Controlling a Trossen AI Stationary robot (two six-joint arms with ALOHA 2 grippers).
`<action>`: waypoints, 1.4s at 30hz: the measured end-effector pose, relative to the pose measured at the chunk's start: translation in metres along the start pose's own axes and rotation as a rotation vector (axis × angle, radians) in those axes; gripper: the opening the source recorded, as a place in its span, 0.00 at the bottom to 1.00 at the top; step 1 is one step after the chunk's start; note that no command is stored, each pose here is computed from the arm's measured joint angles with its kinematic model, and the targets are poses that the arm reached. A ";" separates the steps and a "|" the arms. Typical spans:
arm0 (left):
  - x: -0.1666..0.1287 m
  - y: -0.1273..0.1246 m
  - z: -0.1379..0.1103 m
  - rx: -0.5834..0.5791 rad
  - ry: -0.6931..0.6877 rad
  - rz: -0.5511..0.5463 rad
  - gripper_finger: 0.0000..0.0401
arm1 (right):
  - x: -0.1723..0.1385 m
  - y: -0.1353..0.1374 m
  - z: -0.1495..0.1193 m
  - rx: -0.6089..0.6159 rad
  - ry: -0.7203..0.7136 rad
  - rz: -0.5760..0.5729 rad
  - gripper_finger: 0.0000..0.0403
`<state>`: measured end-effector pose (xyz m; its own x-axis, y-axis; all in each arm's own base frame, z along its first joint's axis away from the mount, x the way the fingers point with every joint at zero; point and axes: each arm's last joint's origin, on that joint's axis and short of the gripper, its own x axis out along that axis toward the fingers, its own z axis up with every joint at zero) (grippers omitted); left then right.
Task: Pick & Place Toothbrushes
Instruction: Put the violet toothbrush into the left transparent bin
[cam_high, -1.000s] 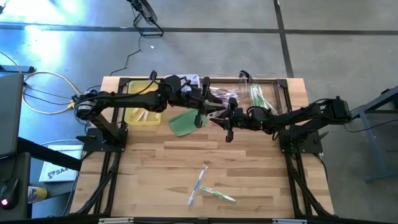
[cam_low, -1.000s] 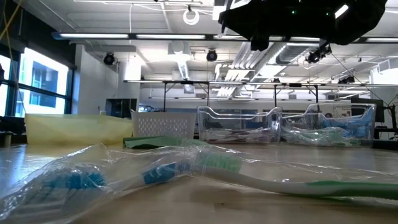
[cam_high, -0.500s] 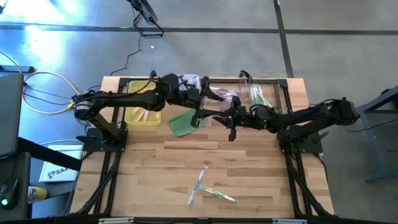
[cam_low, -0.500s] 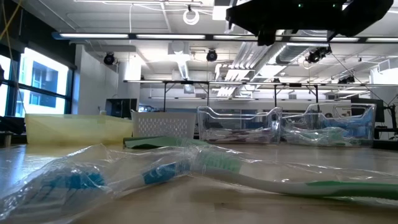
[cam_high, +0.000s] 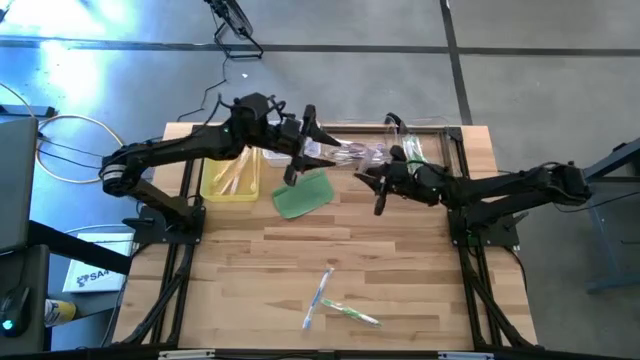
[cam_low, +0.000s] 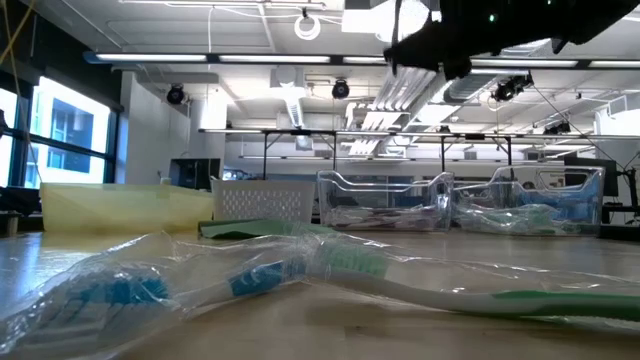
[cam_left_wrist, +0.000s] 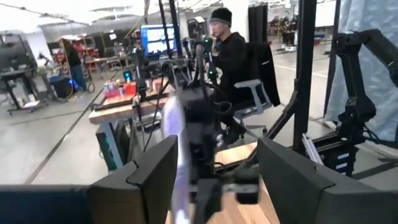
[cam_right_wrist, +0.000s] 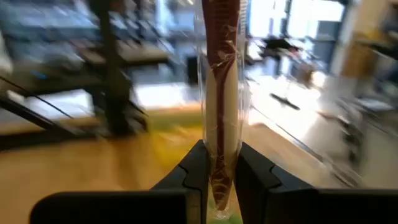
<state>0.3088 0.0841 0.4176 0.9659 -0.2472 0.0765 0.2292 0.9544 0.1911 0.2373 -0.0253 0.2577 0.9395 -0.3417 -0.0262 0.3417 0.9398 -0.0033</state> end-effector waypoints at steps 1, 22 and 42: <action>-0.005 0.001 0.003 -0.009 0.003 0.002 0.53 | 0.000 -0.003 -0.003 -0.007 0.030 -0.031 0.10; -0.058 -0.014 0.034 0.026 0.080 0.042 0.53 | 0.060 -0.083 -0.017 -0.102 0.681 -0.365 0.10; -0.058 -0.014 0.032 0.017 0.100 0.041 0.53 | 0.078 -0.144 -0.072 -0.156 0.961 -0.448 0.10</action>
<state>0.2460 0.0796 0.4417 0.9818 -0.1893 -0.0131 0.1879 0.9602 0.2067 0.2598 -0.1866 0.1845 0.2923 -0.5717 -0.7666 0.5796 0.7435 -0.3334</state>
